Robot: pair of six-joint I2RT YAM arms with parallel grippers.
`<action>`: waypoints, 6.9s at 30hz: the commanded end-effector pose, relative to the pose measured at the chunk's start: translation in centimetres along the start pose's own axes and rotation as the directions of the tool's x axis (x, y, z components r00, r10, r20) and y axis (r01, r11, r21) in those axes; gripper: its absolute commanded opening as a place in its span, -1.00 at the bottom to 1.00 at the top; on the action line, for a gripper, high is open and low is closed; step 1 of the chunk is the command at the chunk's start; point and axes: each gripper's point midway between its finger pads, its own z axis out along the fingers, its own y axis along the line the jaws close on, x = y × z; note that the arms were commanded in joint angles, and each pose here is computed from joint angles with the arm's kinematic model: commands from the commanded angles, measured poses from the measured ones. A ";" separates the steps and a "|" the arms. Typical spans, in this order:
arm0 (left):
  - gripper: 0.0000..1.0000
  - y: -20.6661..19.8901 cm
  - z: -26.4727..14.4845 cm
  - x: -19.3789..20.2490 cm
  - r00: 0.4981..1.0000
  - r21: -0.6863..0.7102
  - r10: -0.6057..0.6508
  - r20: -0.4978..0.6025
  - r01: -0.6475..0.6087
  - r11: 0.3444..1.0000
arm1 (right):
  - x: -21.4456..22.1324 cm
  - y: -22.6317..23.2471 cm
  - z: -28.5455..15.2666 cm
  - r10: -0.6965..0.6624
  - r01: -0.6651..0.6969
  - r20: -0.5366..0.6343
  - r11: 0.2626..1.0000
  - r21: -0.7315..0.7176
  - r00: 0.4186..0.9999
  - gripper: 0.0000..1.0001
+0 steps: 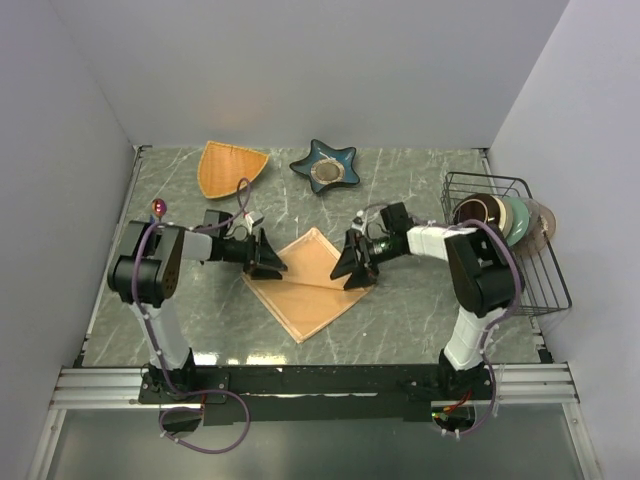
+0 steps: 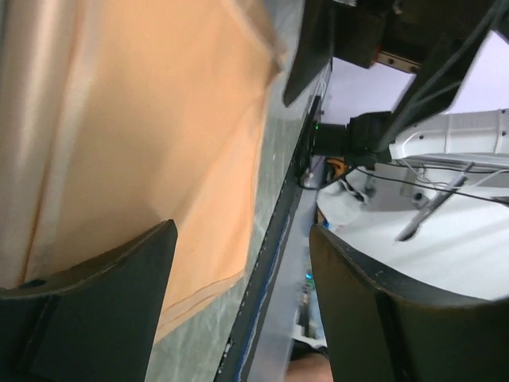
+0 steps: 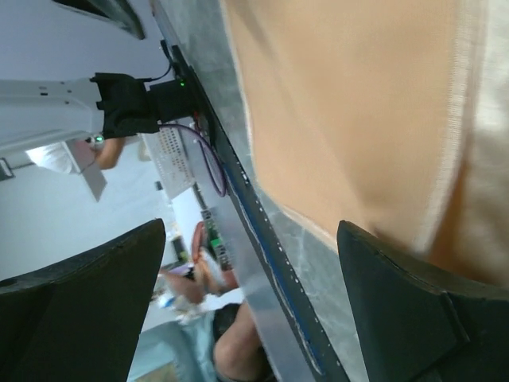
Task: Fold the napkin into a case and place the utensils inside
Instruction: Smooth out the upper triangle-folded napkin at the center of the board, then rotate the top corner of the square-folded napkin at the center of the board, then pick up the upper triangle-folded napkin from the center of the board.
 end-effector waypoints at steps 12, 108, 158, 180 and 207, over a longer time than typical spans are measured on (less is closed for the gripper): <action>0.10 -14.8 -8.5 -2.5 0.836 -0.364 0.545 0.060 -0.490 0.792 | -1.7 11.3 -15.5 -0.797 0.648 0.025 0.509 0.566 0.604 0.54; -0.29 5.2 -7.1 -8.0 0.873 -0.398 0.321 -0.367 -0.460 0.794 | -15.7 -0.3 -2.5 -0.509 0.473 0.008 0.806 0.357 0.861 0.67; -0.99 0.4 -7.1 -7.9 0.628 -0.223 0.639 -0.445 -0.768 0.600 | -11.2 -4.8 4.4 -0.362 0.406 -0.270 0.905 0.125 0.892 0.46; 0.31 -1.8 -5.5 -12.1 0.649 -0.266 0.715 -0.261 -0.760 0.593 | -11.0 -3.3 3.1 -0.461 0.510 -0.283 0.850 0.133 0.841 -0.91; 0.11 -2.0 7.7 -8.4 0.477 0.042 0.822 -0.310 -0.857 0.514 | -9.7 1.4 2.3 -0.475 0.496 -0.223 0.867 0.050 0.851 -1.00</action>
